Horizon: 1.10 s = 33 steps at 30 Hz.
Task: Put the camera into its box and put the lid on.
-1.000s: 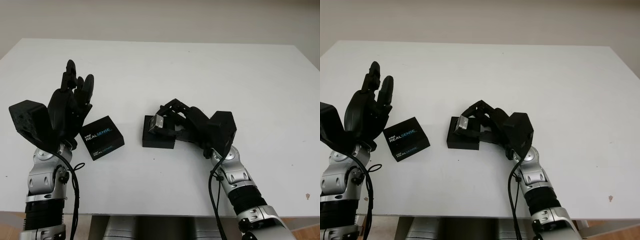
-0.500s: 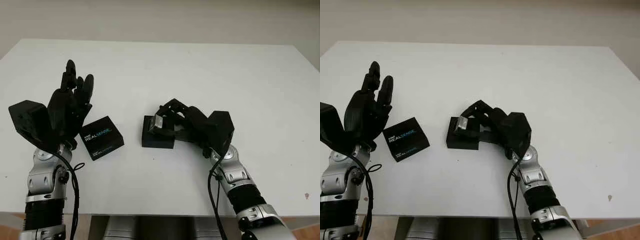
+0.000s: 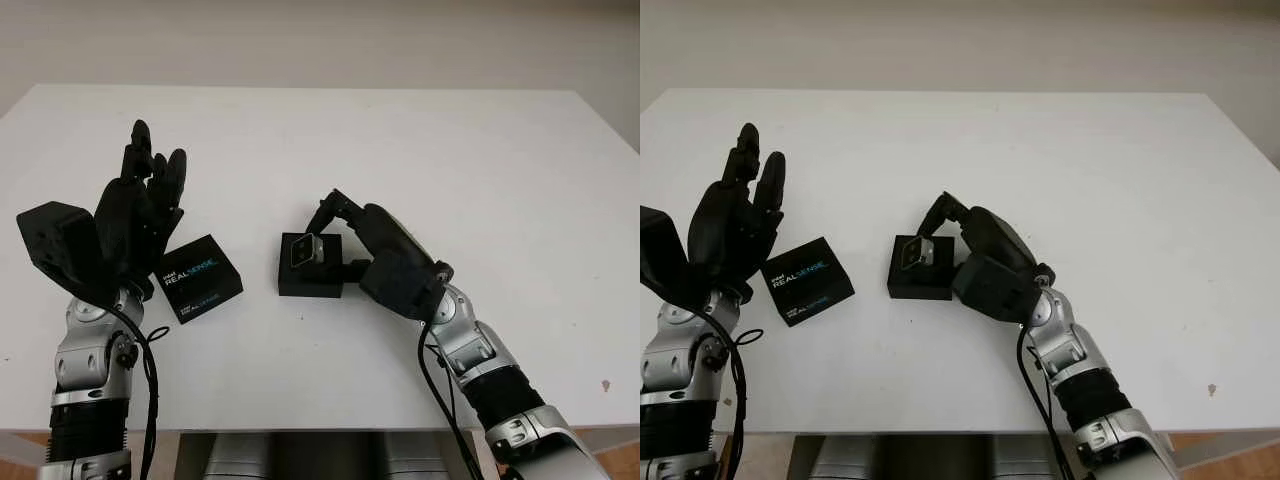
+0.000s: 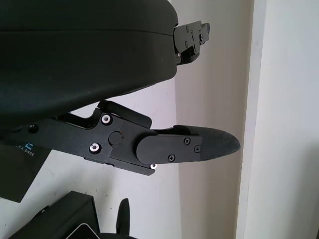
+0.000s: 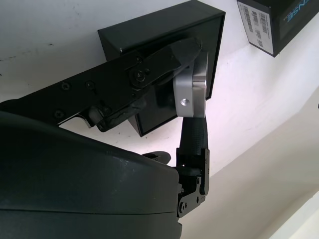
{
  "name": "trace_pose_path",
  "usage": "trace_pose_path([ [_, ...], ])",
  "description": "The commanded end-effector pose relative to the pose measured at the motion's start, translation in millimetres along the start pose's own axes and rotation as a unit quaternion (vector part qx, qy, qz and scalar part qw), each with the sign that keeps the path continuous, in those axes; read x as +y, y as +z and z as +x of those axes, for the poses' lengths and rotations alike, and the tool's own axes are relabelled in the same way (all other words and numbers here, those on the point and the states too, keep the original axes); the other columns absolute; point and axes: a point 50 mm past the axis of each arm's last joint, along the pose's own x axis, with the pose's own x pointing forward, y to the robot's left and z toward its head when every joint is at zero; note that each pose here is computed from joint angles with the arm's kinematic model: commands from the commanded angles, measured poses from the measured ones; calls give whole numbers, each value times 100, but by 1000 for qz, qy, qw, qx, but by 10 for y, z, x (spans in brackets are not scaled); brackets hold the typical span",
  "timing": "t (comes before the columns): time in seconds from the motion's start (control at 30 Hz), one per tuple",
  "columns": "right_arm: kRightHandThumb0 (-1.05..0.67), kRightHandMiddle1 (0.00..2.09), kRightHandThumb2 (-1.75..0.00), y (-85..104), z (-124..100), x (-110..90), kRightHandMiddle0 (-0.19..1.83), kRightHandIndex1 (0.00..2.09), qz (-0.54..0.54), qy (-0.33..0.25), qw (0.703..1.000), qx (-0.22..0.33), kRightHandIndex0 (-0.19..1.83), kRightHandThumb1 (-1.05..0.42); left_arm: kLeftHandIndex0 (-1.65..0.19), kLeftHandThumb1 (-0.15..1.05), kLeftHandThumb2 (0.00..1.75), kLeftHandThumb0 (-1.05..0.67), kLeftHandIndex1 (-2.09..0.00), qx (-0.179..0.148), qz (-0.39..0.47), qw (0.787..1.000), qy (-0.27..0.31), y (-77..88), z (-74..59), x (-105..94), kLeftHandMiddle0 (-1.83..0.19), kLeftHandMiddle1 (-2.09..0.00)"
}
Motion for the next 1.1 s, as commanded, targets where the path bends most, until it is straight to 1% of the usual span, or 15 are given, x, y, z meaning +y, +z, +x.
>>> trace_pose_path([
  [0.0, -39, 140, -6, -9, -41, 73, 17, 8, -19, 21, 1000, 6, 31, -93, 19, 105, 40, -63, 0, -9, -2, 1000, 0, 33, -20, 24, 19, 0],
  [0.03, -41, 129, -6, -1, -43, 67, 14, 6, -27, 25, 999, 7, 29, -93, 19, 105, 40, -62, 0, -9, -3, 1000, 0, 34, -21, 25, 19, 0],
  [0.1, -45, 98, -5, 24, -48, 52, 9, 4, -39, 32, 999, 5, 22, -93, 19, 105, 38, -62, 0, -7, -6, 1000, 3, 34, -20, 23, 19, 0],
  [0.13, -46, 90, -5, 35, -51, 46, 10, 3, -43, 34, 998, 3, 20, -93, 19, 105, 38, -62, 0, -6, -7, 1000, 4, 34, -19, 23, 19, 0],
  [0.17, -48, 84, -6, 45, -52, 41, 10, 3, -45, 36, 998, 2, 18, -93, 19, 105, 37, -62, 0, -6, -7, 1000, 4, 33, -17, 24, 19, 0],
  [0.3, -52, 77, -6, 88, -63, 17, 6, 1, -58, 46, 997, 2, 14, -94, 19, 105, 38, -63, 0, -7, 1, 1000, 1, 40, -6, 19, 19, 0],
  [0.37, -53, 69, -6, 107, -68, 5, 8, 2, -68, 48, 997, -1, 12, -95, 19, 105, 39, -62, 0, -9, 3, 1000, -3, 46, -1, 19, 19, 0],
  [0.57, -59, 32, -5, 165, -84, -68, 16, 3, -107, 52, 993, -7, 3, -97, 19, 105, 38, -63, 0, -10, 4, 1000, -3, 59, 5, 27, 19, 0],
  [0.8, -63, 13, -6, 252, -122, -227, 8, 1, -121, 51, 991, -3, -9, -99, 19, 105, 38, -62, 0, -10, 0, 1000, -4, 65, 7, 35, 19, 0],
  [0.87, -65, 11, -6, 287, -151, -289, 8, 1, -128, 31, 991, -6, -9, -99, 19, 105, 38, -62, 0, -9, 2, 1000, -3, 64, 7, 34, 19, 0],
  [0.93, -65, 13, -5, 334, -187, -352, 14, 8, -145, -1, 989, -12, 2, -97, 19, 105, 38, -62, 0, -9, 5, 1000, -1, 62, 7, 35, 19, 0],
  [1.0, -64, 13, -4, 369, -216, -395, 17, 11, -155, -21, 987, -19, 9, -96, 19, 105, 38, -62, 0, -10, 7, 1000, -2, 62, 7, 34, 19, 0],
  [1.03, -64, 15, -4, 383, -229, -411, 23, 14, -160, -29, 986, -23, 17, -94, 19, 105, 38, -62, 0, -10, 7, 1000, -2, 63, 7, 32, 19, 0],
  [1.07, -64, 16, -4, 409, -251, -437, 26, 16, -165, -36, 985, -27, 21, -93, 19, 105, 38, -63, 0, -10, 5, 1000, -2, 63, 7, 28, 19, 0],
])
